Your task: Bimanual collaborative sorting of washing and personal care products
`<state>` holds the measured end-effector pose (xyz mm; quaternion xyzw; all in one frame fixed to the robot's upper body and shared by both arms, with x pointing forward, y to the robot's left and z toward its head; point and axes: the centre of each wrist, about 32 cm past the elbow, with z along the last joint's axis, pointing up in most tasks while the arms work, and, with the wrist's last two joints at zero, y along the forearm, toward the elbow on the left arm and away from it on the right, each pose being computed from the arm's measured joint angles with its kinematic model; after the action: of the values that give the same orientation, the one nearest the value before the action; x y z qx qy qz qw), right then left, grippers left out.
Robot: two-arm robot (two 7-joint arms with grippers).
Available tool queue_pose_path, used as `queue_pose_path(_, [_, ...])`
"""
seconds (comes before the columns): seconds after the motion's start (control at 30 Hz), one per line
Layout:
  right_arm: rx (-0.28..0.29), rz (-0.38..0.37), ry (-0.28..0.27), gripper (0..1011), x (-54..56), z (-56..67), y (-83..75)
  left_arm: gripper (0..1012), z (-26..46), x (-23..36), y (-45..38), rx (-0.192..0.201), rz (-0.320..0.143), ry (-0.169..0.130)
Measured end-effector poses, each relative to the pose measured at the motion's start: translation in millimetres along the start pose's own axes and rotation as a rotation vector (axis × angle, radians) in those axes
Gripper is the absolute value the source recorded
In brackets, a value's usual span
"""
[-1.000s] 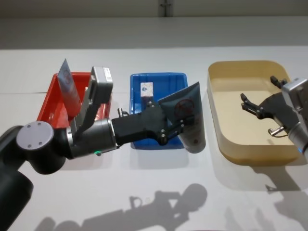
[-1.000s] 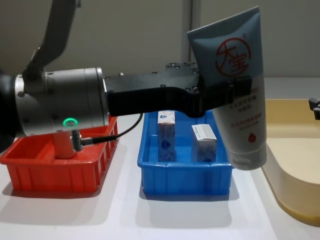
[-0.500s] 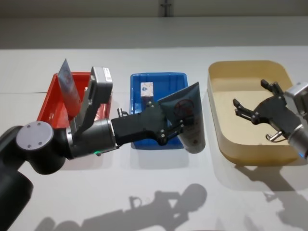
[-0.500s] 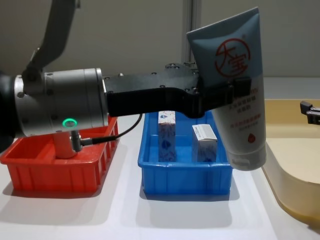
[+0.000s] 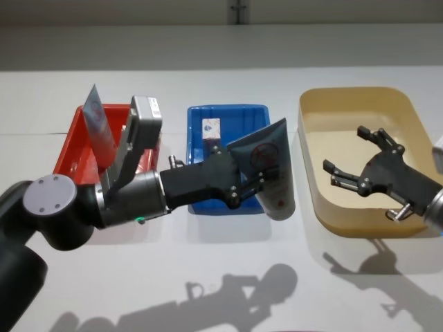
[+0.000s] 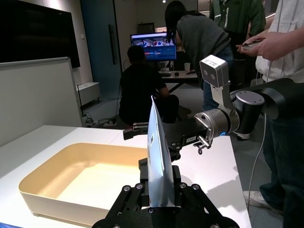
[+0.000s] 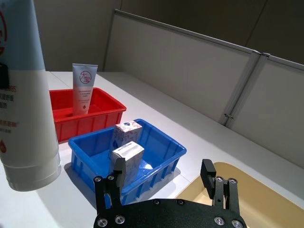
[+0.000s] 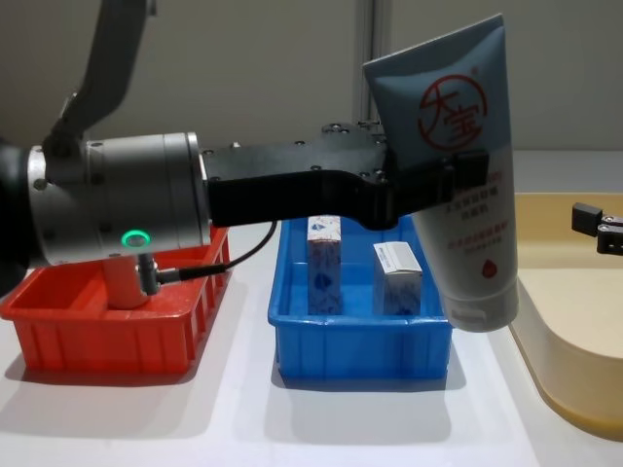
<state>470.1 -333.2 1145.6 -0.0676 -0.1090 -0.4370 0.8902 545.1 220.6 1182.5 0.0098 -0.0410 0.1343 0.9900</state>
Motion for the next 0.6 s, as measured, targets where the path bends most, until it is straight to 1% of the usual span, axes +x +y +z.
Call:
queue_pose_path(0.07, [0.015, 0.045, 0.008, 1001, 0.7, 0.5, -0.1, 254, 0.0, 0.0, 0.0, 0.000, 0.000, 0.000])
queue_pose_path(0.1, [0.015, 0.045, 0.008, 1001, 0.7, 0.5, -0.1, 253, 0.0, 0.0, 0.0, 0.000, 0.000, 0.000])
queue_pose_path(0.2, [0.039, 0.118, 0.024, 1001, 1.1, 1.8, 1.5, 253, 0.0, 0.0, 0.0, 0.000, 0.000, 0.000])
queue_pose_path(0.4, [0.052, 0.194, 0.042, 1001, 1.8, 2.6, 2.4, 253, 0.0, 0.0, 0.0, 0.000, 0.000, 0.000])
queue_pose_path(0.6, [0.064, 0.264, 0.080, 1001, 4.3, 2.8, 1.4, 253, 0.0, 0.0, 0.0, 0.000, 0.000, 0.000])
